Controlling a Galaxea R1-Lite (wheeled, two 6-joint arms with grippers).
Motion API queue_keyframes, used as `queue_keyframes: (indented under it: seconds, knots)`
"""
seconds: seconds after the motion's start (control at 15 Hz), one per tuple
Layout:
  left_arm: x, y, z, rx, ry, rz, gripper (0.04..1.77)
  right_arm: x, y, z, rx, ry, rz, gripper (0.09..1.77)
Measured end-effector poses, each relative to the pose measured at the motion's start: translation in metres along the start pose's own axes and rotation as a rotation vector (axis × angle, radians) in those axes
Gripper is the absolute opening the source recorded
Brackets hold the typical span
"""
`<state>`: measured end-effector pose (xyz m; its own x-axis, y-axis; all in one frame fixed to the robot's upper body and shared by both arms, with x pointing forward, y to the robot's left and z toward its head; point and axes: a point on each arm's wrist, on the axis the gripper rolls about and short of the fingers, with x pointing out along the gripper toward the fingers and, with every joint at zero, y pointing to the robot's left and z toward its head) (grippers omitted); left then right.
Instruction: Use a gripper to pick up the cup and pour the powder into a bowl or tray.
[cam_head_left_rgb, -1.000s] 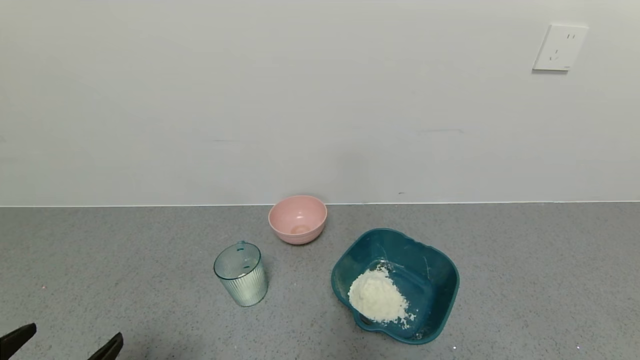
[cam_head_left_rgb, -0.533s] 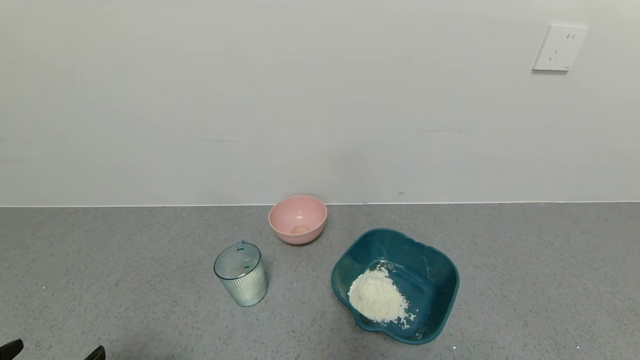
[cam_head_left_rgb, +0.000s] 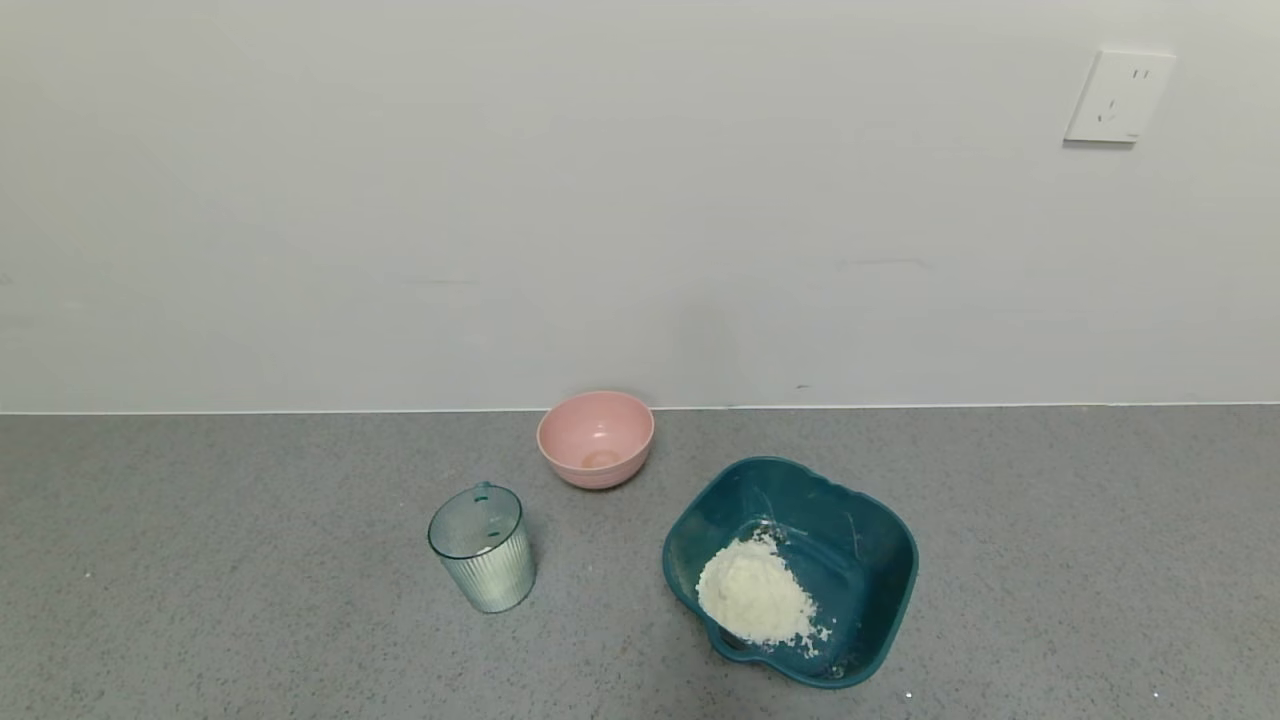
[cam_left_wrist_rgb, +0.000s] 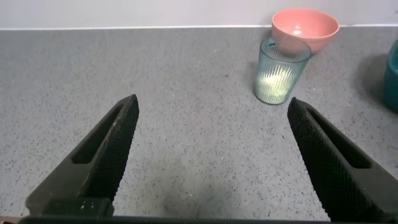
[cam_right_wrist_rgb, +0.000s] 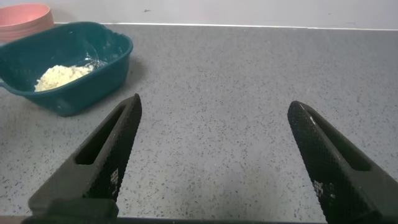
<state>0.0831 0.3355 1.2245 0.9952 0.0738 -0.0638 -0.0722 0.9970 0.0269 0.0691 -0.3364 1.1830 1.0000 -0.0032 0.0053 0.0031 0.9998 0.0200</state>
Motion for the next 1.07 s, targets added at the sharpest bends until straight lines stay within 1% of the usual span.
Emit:
queue_keyframes:
  seconds: [0.2, 0.27, 0.47, 0.53, 0.6, 0.67, 0.8, 0.93, 1.07]
  knots:
    - [-0.013, -0.001, -0.011, -0.003, -0.086, -0.041, 1.72, 0.0, 0.0, 0.0, 0.0, 0.0, 0.0, 1.71]
    - [-0.015, -0.001, -0.014, -0.006, -0.118, -0.046, 1.72, 0.0, 0.0, 0.0, 0.0, 0.0, 0.0, 1.71]
    - [-0.017, -0.001, -0.014, -0.01, -0.242, -0.042, 1.72, 0.0, 0.0, 0.0, 0.0, 0.0, 0.0, 1.71]
    - [-0.017, -0.001, -0.015, -0.006, -0.269, -0.045, 1.72, 0.0, 0.0, 0.0, 0.0, 0.0, 0.0, 1.71]
    - [-0.016, -0.001, -0.018, 0.014, -0.27, -0.043, 1.72, 0.0, 0.0, 0.0, 0.0, 0.0, 0.0, 1.71]
    - [-0.015, -0.001, -0.022, 0.033, -0.25, -0.049, 1.72, 0.0, 0.0, 0.0, 0.0, 0.0, 0.0, 1.71]
    - [-0.014, -0.002, -0.026, 0.05, -0.227, -0.085, 1.72, 0.0, 0.0, 0.0, 0.0, 0.0, 0.0, 1.71]
    - [-0.012, -0.003, -0.037, 0.069, -0.123, -0.11, 1.72, 0.0, 0.0, 0.0, 0.0, 0.0, 0.0, 1.71]
    - [-0.012, -0.003, -0.043, 0.074, -0.062, -0.111, 1.72, 0.0, 0.0, 0.0, 0.0, 0.0, 0.0, 1.71]
